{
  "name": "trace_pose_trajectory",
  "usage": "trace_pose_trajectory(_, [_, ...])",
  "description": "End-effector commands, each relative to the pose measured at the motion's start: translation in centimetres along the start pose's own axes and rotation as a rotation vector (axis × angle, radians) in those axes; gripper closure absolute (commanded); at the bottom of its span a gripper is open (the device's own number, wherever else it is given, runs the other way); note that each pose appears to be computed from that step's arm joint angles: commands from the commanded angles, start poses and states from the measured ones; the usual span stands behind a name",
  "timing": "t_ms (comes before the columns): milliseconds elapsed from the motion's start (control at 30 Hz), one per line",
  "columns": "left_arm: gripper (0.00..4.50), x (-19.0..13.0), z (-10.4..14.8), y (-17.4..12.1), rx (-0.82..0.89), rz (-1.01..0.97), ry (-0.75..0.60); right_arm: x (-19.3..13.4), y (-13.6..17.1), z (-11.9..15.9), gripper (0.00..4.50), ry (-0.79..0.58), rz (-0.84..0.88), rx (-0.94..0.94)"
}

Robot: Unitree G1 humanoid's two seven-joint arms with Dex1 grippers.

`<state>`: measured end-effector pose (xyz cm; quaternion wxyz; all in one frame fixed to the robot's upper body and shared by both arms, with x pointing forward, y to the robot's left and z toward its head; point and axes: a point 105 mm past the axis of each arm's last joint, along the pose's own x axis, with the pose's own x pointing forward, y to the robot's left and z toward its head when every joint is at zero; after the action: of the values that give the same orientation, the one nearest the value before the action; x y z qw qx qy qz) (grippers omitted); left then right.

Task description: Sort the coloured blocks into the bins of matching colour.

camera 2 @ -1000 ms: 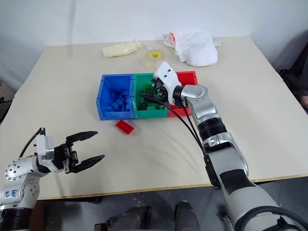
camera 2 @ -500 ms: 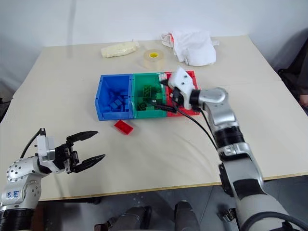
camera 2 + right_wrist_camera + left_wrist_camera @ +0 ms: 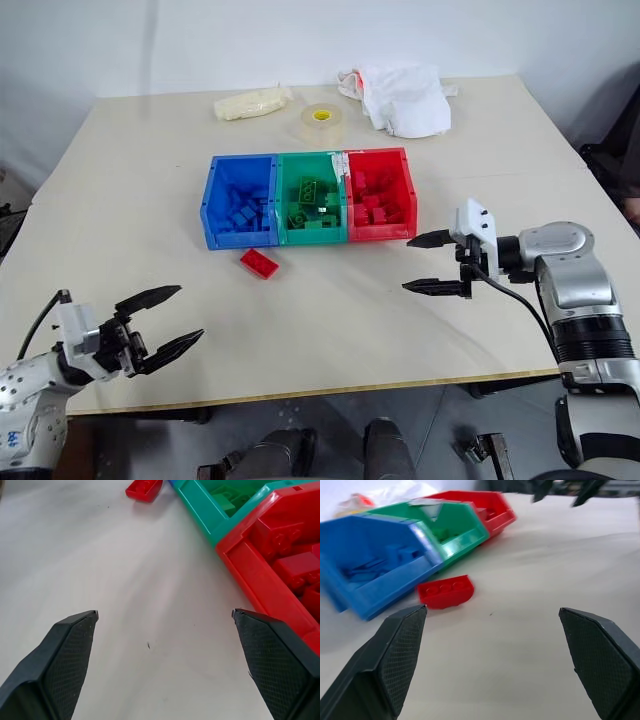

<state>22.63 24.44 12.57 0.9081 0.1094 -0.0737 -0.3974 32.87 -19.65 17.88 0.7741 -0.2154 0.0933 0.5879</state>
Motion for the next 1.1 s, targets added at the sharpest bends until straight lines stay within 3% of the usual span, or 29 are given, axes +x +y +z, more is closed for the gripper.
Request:
trace_pose_trajectory(33, [0.0,-2.2,0.9,0.2,0.057,0.132,0.039,-1.2,-0.3,0.4,0.01,-0.006,-0.008,-0.01])
trace_pose_trajectory(233, [0.0,-5.8,1.1,-1.7,0.052,0.283,0.135,-1.2,-0.4,0.4,0.01,0.003,0.006,-0.008])
trace_pose_trajectory(433, [0.0,-5.6,1.2,-2.4,0.041,0.301,0.149,-0.6,-0.4,0.7,0.01,-0.011,0.019,-0.015])
trace_pose_trajectory(667, [0.0,-1.1,1.3,-2.9,0.044,0.232,0.117,-0.4,-0.2,1.3,0.01,-0.032,0.021,-0.033])
trace_pose_trajectory(900, [0.0,5.0,-0.2,-1.6,0.032,0.329,0.151,-0.9,0.5,1.9,0.01,-0.044,-0.003,-0.045])
trace_pose_trajectory(1100, [0.0,9.0,-1.1,-1.6,0.025,0.267,0.153,-0.8,0.9,2.1,0.01,-0.059,-0.025,-0.039])
